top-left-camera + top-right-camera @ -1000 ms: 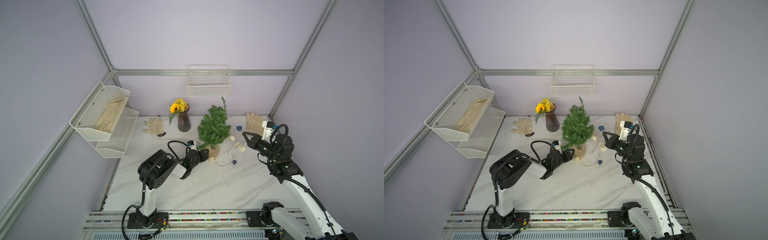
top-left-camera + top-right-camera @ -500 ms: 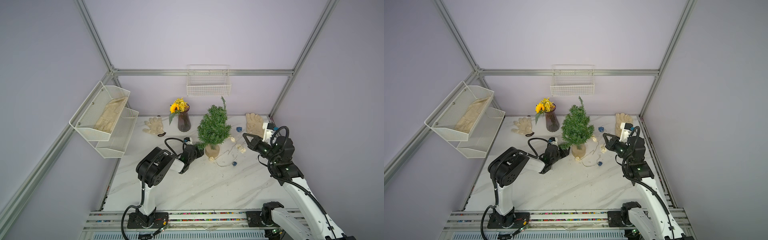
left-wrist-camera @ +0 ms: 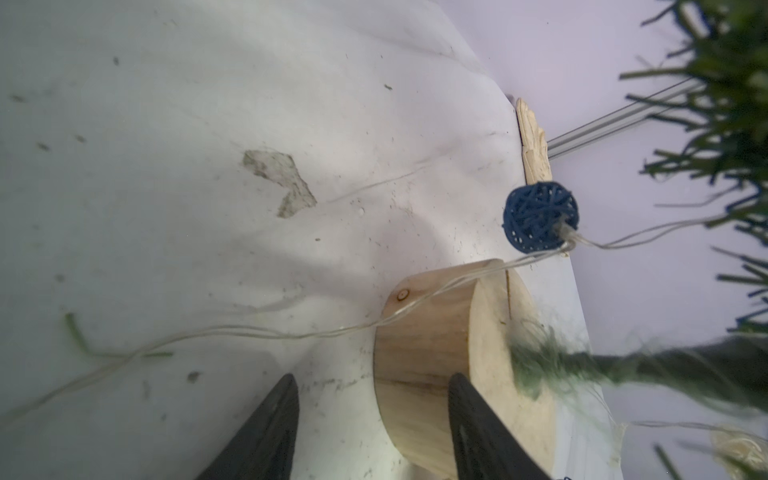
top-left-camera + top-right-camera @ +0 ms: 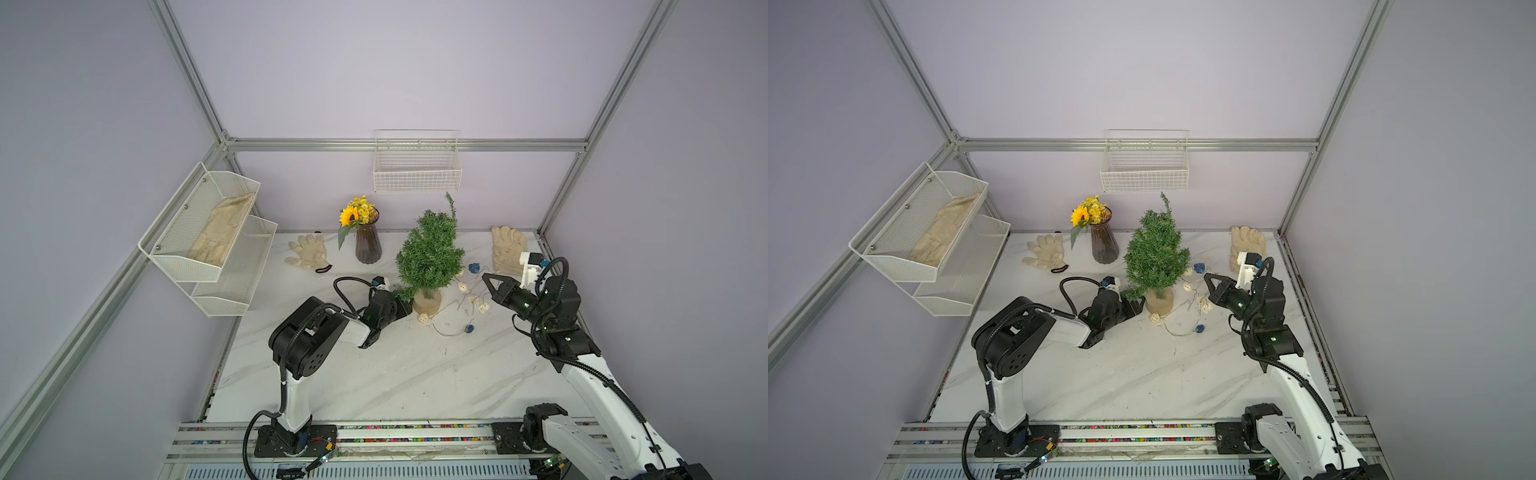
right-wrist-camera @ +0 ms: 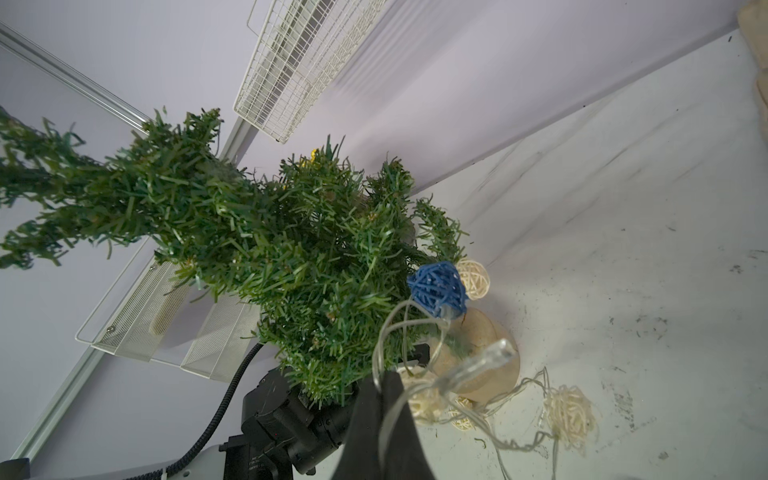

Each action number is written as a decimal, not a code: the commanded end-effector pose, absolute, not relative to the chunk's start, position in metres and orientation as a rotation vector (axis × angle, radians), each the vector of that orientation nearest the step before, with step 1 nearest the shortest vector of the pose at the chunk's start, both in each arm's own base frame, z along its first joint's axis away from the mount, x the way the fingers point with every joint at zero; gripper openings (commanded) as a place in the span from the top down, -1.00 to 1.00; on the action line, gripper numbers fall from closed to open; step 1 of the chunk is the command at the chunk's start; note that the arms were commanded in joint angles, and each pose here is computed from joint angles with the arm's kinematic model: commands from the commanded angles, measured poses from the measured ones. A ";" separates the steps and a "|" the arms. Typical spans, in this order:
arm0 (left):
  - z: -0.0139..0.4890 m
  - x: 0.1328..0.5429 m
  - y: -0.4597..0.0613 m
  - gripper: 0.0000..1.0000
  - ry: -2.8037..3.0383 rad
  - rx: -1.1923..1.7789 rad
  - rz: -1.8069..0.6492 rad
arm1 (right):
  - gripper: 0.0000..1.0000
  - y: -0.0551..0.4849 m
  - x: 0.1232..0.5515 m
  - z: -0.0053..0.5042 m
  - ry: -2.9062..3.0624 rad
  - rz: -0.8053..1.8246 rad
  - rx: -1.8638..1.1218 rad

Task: Remove string lights from the small christmas tree
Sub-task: Remove the light string from the Christmas tree, then place the light string at the center of the board.

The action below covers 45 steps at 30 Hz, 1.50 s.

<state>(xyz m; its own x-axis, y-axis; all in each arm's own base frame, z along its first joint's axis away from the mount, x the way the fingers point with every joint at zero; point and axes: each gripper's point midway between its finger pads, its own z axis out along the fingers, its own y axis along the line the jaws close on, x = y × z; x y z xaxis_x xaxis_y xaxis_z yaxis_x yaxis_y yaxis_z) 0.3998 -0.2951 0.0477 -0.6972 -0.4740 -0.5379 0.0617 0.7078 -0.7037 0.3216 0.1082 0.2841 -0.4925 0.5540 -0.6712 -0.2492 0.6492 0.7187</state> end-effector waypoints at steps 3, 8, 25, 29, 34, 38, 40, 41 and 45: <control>0.046 0.407 -0.313 -0.11 2.167 -0.324 -0.957 | 1.00 0.112 0.322 0.299 1.806 1.016 0.196; 0.034 0.414 -0.298 -0.11 2.206 -0.357 -0.873 | 1.00 0.113 0.321 0.296 1.812 1.016 0.196; 0.056 0.412 -0.263 -0.10 2.193 -0.312 -0.792 | 1.00 0.097 0.322 0.203 1.990 0.923 0.392; 0.059 0.409 -0.264 -0.09 2.195 -0.285 -0.801 | 1.00 0.099 0.328 0.190 2.034 0.923 0.388; 0.065 0.406 -0.264 -0.10 2.195 -0.268 -0.812 | 0.58 0.100 0.334 0.173 2.086 0.922 0.424; 0.063 0.400 -0.255 -0.10 2.215 -0.308 -0.780 | 0.15 0.090 0.337 0.164 2.130 0.841 0.486; 0.064 0.397 -0.255 -0.10 2.220 -0.301 -0.785 | 0.01 0.091 0.338 0.166 2.133 0.844 0.482; 0.066 0.396 -0.256 -0.09 2.222 -0.292 -0.796 | -0.04 0.092 0.339 0.167 2.129 0.854 0.477; 0.070 0.389 -0.265 -0.10 2.227 -0.252 -0.840 | -0.16 0.100 0.349 0.162 2.139 0.898 0.457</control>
